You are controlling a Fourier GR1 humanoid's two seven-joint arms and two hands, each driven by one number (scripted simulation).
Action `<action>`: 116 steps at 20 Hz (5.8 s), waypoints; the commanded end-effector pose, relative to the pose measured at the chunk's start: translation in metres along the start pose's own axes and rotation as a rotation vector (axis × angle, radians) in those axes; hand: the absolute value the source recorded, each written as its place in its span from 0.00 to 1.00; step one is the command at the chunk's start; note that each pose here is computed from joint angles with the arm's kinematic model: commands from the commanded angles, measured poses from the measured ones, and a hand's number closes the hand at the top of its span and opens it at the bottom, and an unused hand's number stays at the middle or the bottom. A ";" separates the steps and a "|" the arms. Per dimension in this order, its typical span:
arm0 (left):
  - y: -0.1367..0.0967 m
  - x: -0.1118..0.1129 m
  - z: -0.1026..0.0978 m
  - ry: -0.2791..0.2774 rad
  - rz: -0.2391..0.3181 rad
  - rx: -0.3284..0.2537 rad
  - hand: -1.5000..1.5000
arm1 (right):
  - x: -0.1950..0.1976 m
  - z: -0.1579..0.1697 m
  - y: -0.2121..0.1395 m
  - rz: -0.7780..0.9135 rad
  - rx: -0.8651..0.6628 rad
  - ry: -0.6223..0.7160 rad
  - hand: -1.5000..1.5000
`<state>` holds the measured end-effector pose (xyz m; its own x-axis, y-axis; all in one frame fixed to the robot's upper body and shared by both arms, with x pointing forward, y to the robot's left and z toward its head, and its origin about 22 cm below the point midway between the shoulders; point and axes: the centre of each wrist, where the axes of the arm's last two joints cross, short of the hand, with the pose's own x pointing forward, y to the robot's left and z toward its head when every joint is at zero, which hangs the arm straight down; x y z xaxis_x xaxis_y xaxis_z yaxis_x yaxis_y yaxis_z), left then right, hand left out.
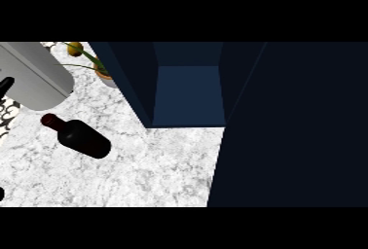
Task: Pick up the wine, place it into the cabinet and close the cabinet
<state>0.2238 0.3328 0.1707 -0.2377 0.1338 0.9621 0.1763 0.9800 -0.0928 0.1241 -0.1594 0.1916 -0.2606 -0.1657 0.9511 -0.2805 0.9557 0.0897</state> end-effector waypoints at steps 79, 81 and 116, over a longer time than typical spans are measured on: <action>0.066 -0.281 0.040 0.144 0.107 0.077 1.00 | 0.031 0.030 0.008 0.103 -0.036 -0.083 0.00; 0.061 -0.286 0.047 0.123 0.075 0.090 1.00 | 0.027 0.034 0.011 0.082 -0.021 -0.082 0.00; -0.125 -0.231 0.047 0.045 0.133 -0.076 1.00 | 0.028 0.049 0.000 0.108 -0.068 -0.067 0.00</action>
<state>0.2225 0.2009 -0.0692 -0.1543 0.2506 0.9557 0.2816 0.9383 -0.2006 0.1131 -0.1622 0.1828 -0.3021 -0.0268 0.9529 -0.1720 0.9847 -0.0268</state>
